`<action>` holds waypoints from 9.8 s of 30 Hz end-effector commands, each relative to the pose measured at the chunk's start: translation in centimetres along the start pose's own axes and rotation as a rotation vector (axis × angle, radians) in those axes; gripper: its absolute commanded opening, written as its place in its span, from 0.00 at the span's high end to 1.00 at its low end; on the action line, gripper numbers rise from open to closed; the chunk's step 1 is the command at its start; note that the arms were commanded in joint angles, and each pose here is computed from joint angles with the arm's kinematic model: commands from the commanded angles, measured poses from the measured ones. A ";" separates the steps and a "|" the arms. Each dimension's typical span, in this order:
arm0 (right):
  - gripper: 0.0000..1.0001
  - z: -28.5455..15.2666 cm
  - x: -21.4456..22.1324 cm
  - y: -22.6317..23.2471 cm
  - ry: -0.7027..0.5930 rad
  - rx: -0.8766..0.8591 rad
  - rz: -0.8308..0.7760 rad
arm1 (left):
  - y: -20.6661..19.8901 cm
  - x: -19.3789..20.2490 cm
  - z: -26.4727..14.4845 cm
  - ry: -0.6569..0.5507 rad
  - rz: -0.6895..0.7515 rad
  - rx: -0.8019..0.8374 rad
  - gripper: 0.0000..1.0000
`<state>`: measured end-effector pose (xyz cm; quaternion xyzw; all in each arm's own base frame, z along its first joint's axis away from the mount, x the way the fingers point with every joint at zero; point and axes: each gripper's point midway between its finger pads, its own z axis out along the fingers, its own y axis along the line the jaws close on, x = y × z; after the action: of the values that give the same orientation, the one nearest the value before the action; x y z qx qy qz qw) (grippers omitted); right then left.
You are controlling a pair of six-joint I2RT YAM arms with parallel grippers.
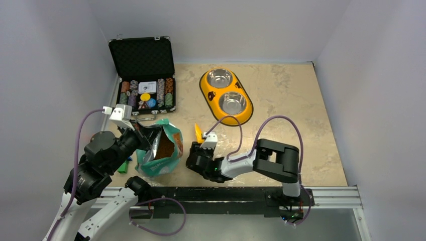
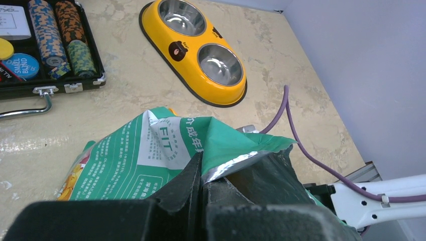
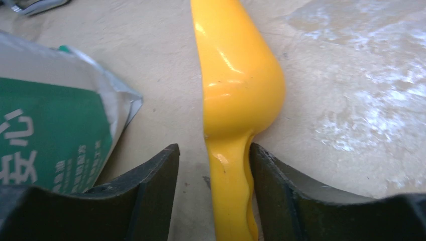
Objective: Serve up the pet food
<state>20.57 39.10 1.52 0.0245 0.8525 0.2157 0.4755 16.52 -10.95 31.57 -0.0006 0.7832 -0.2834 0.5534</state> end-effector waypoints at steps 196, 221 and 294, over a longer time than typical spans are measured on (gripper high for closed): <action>1.00 -23.1 -23.2 -1.5 0.919 -0.921 0.523 | -7.7 -4.0 8.4 0.172 0.225 0.071 1.00; 1.00 -20.8 -33.4 -3.6 0.576 -0.913 0.503 | -2.4 -4.7 7.7 0.178 0.219 -0.253 1.00; 1.00 -2.4 -28.0 -15.8 0.827 0.265 0.523 | -7.7 -7.3 5.8 0.065 0.140 0.041 1.00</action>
<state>36.79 16.62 15.56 0.2408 0.9524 0.1861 -0.0162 20.48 -15.90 32.65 0.0960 0.8713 -0.1759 0.4480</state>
